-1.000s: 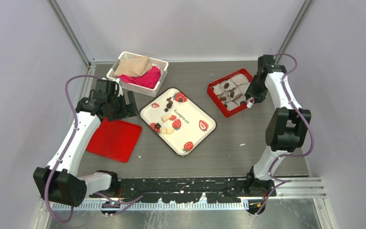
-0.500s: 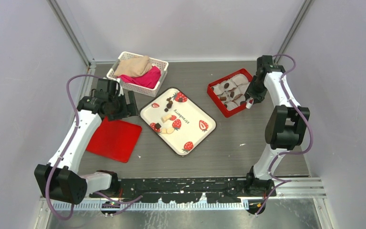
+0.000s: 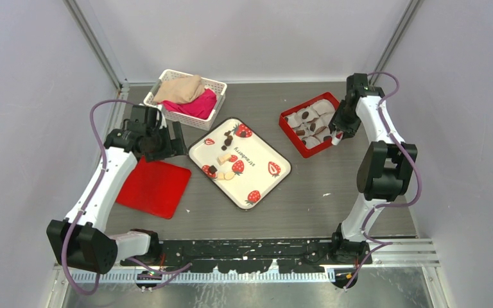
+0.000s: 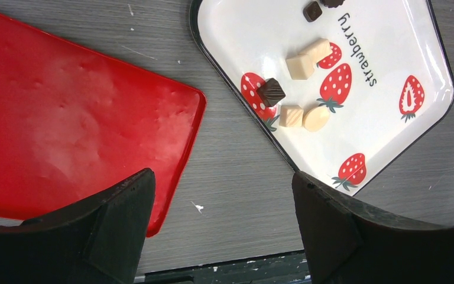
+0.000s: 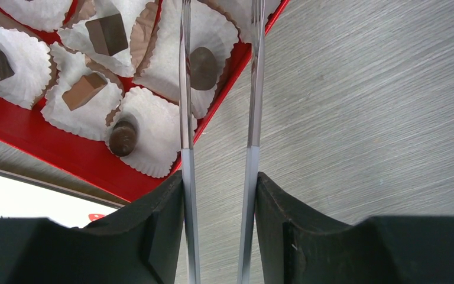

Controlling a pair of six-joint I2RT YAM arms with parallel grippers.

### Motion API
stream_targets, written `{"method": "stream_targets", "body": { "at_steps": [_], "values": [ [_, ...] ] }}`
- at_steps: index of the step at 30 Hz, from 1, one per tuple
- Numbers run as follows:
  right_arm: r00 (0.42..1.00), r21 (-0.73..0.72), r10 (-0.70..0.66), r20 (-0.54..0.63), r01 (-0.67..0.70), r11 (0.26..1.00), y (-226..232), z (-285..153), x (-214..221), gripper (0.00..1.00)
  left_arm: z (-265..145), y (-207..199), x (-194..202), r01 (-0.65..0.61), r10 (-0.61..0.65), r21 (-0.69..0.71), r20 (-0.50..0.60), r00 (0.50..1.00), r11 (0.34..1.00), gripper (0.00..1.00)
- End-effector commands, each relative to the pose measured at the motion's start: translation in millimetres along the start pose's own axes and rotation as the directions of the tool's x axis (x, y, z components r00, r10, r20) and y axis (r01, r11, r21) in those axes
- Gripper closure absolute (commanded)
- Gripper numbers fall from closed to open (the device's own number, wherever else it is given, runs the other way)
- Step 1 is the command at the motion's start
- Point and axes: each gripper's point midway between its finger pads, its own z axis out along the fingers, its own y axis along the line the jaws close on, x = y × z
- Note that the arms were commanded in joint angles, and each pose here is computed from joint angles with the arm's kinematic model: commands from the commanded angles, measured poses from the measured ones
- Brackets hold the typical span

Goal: Pack the chocolate

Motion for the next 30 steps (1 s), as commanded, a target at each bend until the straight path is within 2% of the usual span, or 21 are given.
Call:
{"method": "stream_targets", "body": {
  "at_steps": [1,6,9,12,15,18,22,26,30],
  "values": [
    [0.995,-0.022,0.024,0.098,-0.022,1.000,3.2,-22.7,-24.1,0.54,-8.2,-7.0,-24.1,-0.016,0.014,0.019,0.078,0.997,1.000,0.14],
    [0.989,-0.092,0.027,0.146,-0.014,0.996,13.1,-48.3,-30.7,0.76,-10.2,-7.3,-24.7,-0.024,0.023,0.020,0.080,0.997,1.000,0.14],
    [0.986,-0.148,0.008,0.164,0.017,0.989,26.3,-69.3,-28.9,0.85,-11.1,-6.9,-24.9,-0.030,0.029,0.018,0.079,0.996,0.999,0.14],
    [0.980,-0.239,-0.072,0.184,0.115,0.964,58.2,-92.8,-14.5,0.87,-11.9,-7.0,-25.7,-0.036,0.034,0.018,0.081,0.996,0.999,0.14],
    [0.945,-0.305,-0.256,0.204,0.310,0.900,107.8,-116.4,24.6,0.87,-12.5,-7.2,-25.7,-0.041,0.039,0.019,0.081,0.996,0.999,0.14],
    [0.870,-0.379,-0.449,0.204,0.493,0.783,154.5,-133.4,82.5,0.86,-13.3,-7.3,-25.8,-0.045,0.044,0.020,0.080,0.996,0.999,0.14],
    [0.753,-0.461,-0.629,0.194,0.636,0.619,197.0,-147.2,164.6,0.78,-15.4,-7.4,-26.2,-0.049,0.048,0.020,0.083,0.995,0.999,0.14],
    [0.645,-0.451,-0.742,0.183,0.725,0.520,204.6,-142.0,217.7,0.70,-17.2,-6.8,-25.9,-0.052,0.050,0.017,0.085,0.995,0.999,0.14],
    [0.511,-0.404,-0.844,0.163,0.815,0.416,196.9,-131.1,255.6,0.65,-18.0,-5.6,-24.0,-0.054,0.052,0.014,0.083,0.995,0.998,0.14]
  ]
}}
